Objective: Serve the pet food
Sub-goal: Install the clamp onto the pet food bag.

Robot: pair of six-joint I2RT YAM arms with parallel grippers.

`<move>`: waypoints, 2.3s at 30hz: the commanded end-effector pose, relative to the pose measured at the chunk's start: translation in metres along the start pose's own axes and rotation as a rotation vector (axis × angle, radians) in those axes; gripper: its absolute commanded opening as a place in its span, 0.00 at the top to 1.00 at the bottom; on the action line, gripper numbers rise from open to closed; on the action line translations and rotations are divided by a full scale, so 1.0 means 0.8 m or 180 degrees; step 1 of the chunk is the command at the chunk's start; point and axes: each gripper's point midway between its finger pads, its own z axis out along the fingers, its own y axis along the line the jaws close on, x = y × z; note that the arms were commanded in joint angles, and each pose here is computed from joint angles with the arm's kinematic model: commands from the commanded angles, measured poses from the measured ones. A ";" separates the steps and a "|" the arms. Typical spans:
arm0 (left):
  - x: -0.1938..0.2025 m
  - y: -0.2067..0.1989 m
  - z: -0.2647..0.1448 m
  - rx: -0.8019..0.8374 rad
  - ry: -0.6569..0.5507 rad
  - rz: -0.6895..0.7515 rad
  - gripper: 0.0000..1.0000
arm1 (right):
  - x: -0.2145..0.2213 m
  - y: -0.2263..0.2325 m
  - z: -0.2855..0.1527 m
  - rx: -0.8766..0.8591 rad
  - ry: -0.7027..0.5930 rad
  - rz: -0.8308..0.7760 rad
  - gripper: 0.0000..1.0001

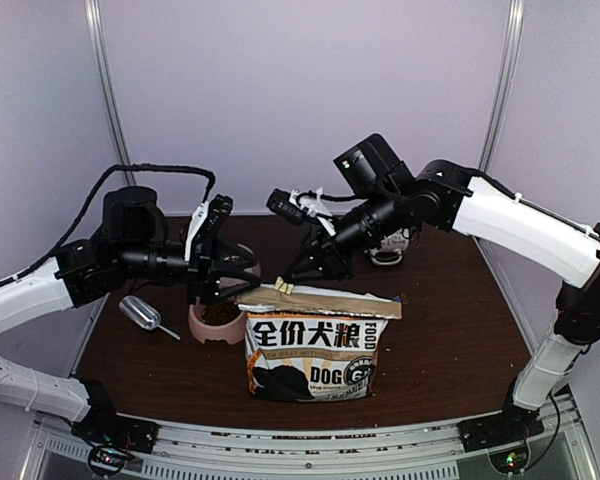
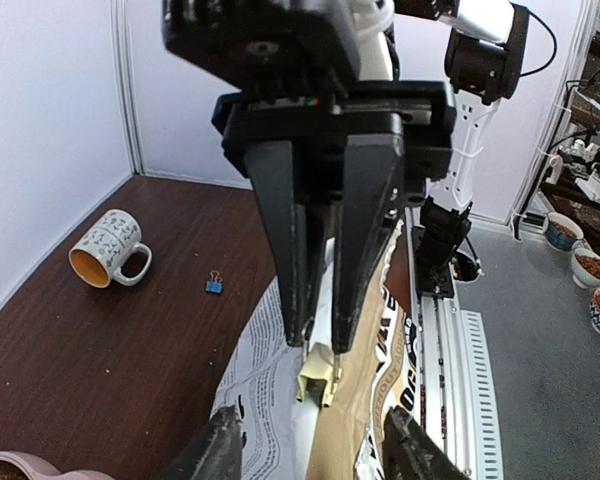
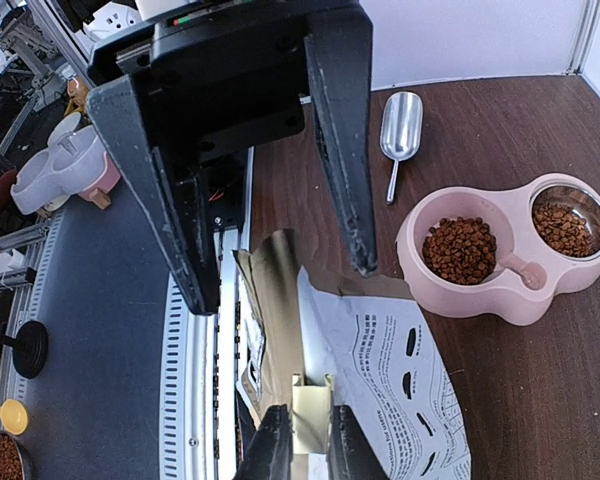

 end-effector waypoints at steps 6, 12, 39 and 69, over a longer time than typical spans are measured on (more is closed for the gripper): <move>0.026 0.018 -0.009 -0.0173 0.0086 -0.0191 0.45 | -0.006 -0.002 0.000 -0.0015 0.0006 0.0022 1.00; 0.043 0.020 -0.010 -0.0124 0.0094 -0.0352 0.57 | -0.008 -0.002 -0.002 0.0003 -0.0009 0.0020 1.00; 0.035 0.004 -0.007 0.0160 0.0019 -0.0267 1.00 | -0.033 0.006 0.034 -0.0291 -0.0021 -0.0060 1.00; 0.016 0.003 -0.011 0.0177 0.0132 -0.0102 1.00 | 0.060 -0.020 0.016 0.0264 0.1284 -0.0354 1.00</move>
